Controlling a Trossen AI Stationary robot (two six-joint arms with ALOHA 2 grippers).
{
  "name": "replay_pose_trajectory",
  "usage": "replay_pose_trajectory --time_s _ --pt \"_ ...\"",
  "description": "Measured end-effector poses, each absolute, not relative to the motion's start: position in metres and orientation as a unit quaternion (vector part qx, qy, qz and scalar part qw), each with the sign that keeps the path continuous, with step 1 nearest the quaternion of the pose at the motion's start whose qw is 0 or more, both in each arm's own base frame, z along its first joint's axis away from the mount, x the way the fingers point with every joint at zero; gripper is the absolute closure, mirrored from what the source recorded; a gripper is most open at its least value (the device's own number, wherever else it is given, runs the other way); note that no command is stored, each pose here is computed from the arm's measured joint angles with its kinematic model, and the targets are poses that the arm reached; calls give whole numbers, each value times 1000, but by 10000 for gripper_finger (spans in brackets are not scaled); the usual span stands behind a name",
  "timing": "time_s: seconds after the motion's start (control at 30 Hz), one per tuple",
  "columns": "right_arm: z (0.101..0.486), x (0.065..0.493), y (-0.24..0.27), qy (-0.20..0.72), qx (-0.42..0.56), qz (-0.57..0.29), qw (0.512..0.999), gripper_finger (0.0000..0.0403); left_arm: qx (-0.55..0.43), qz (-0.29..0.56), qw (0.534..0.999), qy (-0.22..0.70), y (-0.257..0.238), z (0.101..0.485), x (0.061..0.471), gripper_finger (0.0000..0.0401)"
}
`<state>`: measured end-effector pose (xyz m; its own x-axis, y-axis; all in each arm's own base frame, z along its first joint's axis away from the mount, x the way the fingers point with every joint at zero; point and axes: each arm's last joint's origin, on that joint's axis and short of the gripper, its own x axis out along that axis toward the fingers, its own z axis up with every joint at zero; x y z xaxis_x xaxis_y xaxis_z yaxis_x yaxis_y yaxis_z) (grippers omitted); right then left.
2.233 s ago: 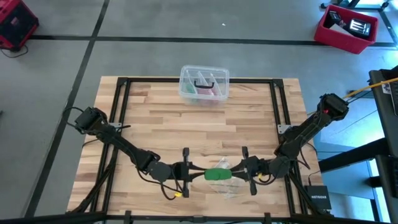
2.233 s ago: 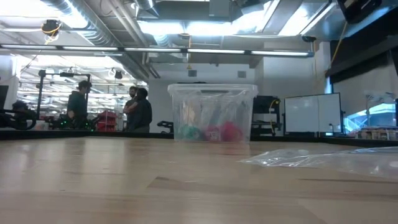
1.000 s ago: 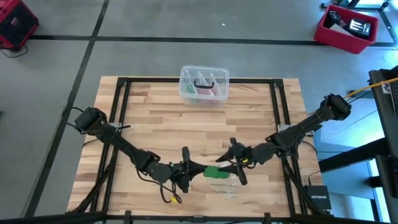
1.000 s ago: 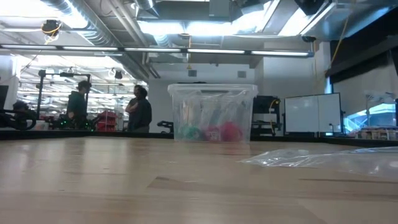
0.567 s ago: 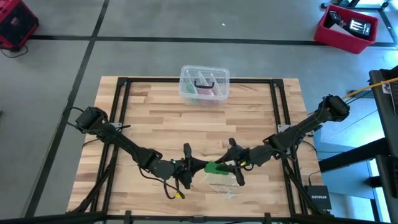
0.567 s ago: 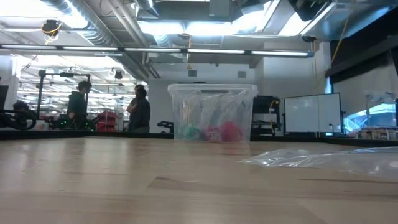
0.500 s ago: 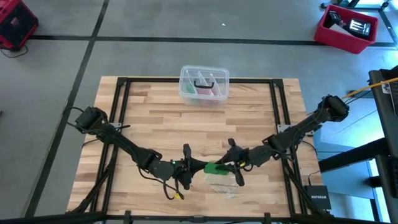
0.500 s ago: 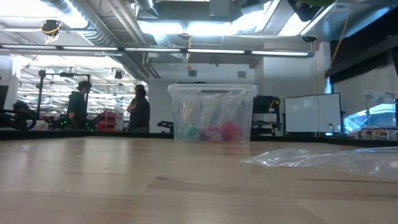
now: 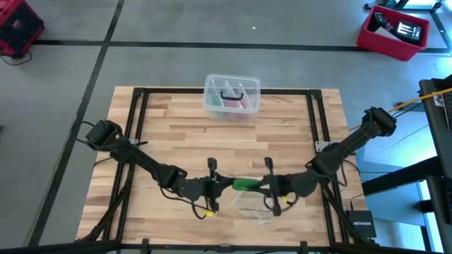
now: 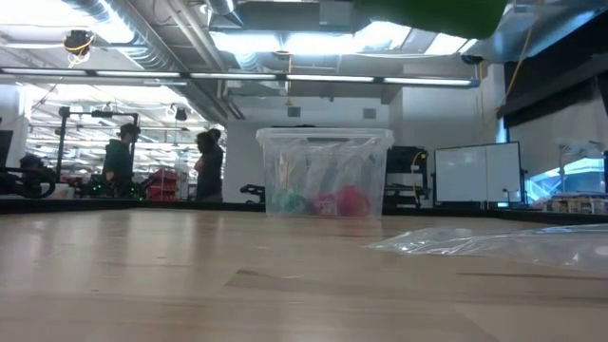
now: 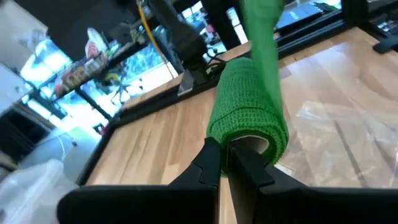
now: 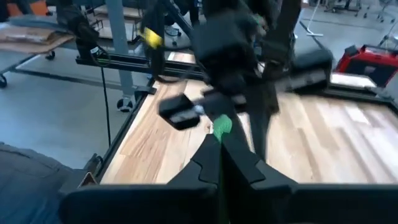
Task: Roll bandage
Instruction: Roll the green bandage
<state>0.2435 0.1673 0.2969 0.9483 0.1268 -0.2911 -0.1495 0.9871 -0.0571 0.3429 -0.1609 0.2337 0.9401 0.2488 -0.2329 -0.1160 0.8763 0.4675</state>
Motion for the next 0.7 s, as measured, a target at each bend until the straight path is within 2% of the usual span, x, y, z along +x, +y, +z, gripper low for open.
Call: replay_pose_trajectory --time_s 0.17,0.33,0.7 --pt "314 232 184 140 -54 83 985 396 182 114 966 146 -152 233 347 396" --pt "309 223 202 143 -40 111 983 398 123 139 975 124 -142 236 352 396" --pt "244 240 244 216 -77 117 966 398 30 153 988 16 -135 264 355 396"
